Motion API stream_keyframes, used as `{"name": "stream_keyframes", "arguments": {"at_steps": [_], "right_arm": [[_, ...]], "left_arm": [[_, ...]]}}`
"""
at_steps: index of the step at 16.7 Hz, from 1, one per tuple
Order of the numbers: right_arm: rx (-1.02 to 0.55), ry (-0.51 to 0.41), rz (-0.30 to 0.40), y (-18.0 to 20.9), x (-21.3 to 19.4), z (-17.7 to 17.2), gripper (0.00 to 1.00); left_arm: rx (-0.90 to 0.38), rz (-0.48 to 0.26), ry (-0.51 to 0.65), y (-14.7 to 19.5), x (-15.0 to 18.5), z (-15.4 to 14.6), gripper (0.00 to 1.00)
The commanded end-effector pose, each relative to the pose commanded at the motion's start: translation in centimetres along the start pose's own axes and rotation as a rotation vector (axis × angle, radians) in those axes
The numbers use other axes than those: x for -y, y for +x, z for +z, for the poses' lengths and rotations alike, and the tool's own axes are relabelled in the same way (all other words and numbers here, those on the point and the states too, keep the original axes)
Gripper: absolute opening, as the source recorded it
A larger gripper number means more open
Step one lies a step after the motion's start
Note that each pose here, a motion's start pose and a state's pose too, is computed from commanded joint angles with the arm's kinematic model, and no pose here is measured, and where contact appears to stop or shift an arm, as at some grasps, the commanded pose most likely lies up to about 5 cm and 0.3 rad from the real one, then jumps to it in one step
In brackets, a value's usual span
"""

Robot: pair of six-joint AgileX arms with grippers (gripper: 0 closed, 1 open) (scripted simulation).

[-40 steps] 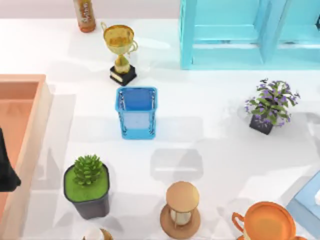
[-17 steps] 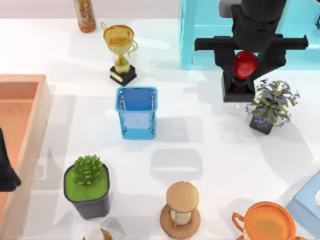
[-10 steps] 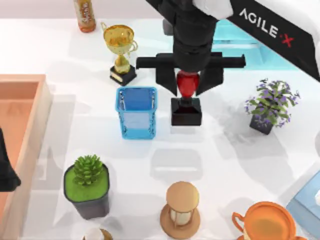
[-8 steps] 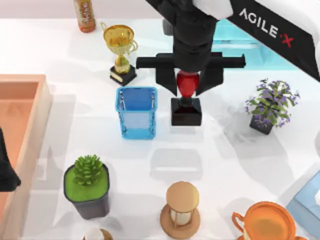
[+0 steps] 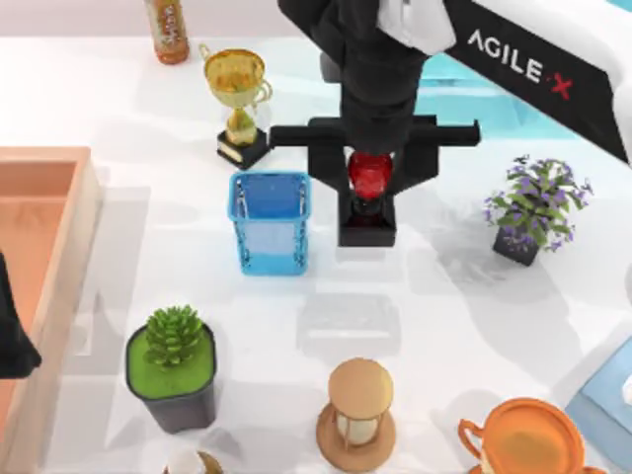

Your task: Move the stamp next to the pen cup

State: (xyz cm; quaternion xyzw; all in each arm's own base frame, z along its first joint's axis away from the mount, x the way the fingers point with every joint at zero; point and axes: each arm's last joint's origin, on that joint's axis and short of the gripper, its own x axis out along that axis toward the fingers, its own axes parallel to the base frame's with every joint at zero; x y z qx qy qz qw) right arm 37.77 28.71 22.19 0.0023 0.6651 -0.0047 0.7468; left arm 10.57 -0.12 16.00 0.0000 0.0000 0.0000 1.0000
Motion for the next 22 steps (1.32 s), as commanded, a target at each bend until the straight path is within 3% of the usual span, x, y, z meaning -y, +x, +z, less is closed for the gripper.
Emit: {"name": "stream_keyframes", "arguments": {"at_steps": [3,16,22], "right_arm": [[0.0,0.0,0.0,0.0,0.0,0.0,0.0],[0.0,0.0,0.0,0.0,0.0,0.0,0.98],[0.0,0.0,0.0,0.0,0.0,0.0,1.0]], "left_arm": [[0.0,0.0,0.0,0.0,0.0,0.0,1.0],[0.0,0.0,0.0,0.0,0.0,0.0,1.0],[0.0,0.0,0.0,0.0,0.0,0.0,1.0]]}}
